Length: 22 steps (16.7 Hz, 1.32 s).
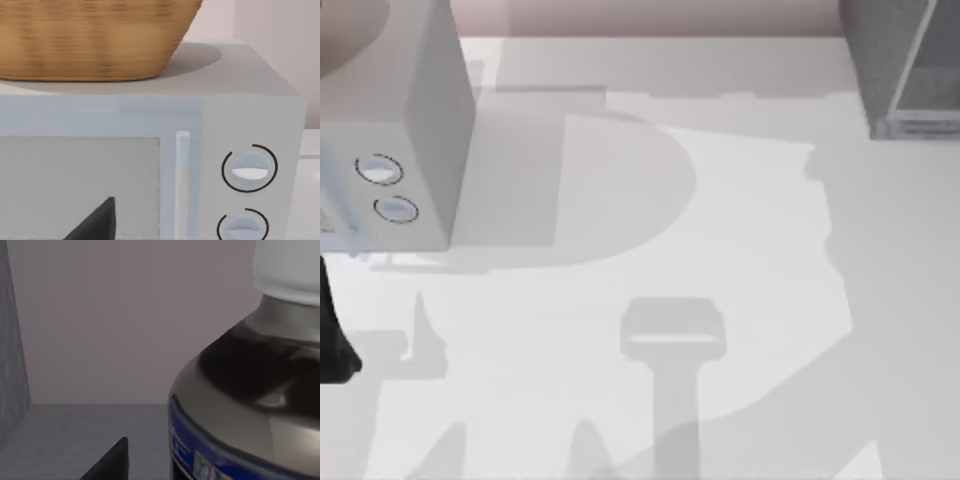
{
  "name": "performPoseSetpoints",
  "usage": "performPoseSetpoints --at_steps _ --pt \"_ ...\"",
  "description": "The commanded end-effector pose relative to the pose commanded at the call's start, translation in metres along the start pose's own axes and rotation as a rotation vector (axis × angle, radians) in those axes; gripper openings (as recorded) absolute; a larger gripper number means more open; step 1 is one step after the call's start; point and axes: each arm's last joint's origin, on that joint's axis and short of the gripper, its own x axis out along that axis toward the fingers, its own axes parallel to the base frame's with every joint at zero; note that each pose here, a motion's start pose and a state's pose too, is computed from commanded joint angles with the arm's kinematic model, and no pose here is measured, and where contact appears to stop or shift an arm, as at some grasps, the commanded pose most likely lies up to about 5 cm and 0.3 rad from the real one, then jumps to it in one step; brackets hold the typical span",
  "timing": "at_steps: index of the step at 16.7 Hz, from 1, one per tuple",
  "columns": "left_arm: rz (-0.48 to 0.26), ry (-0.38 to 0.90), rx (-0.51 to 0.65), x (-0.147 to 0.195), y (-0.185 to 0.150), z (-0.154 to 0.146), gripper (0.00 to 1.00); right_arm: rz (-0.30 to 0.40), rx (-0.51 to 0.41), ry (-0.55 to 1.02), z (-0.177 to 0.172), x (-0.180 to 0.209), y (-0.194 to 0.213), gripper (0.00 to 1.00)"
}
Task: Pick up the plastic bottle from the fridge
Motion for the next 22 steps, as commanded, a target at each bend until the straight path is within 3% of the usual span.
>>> performPoseSetpoints --at_steps 10,19,22 --pt "0.000 0.000 0.000 0.000 0.000 0.000 1.00 0.000 0.000 0.000 0.000 0.000 0.000 0.02" --pt "0.000 0.000 0.000 0.000 0.000 0.000 1.00 -0.003 0.001 -0.001 0.000 0.000 -0.001 0.00" --pt "0.000 0.000 0.000 0.000 0.000 0.000 1.00 -0.003 -0.002 -0.009 0.015 0.000 -0.002 0.00"
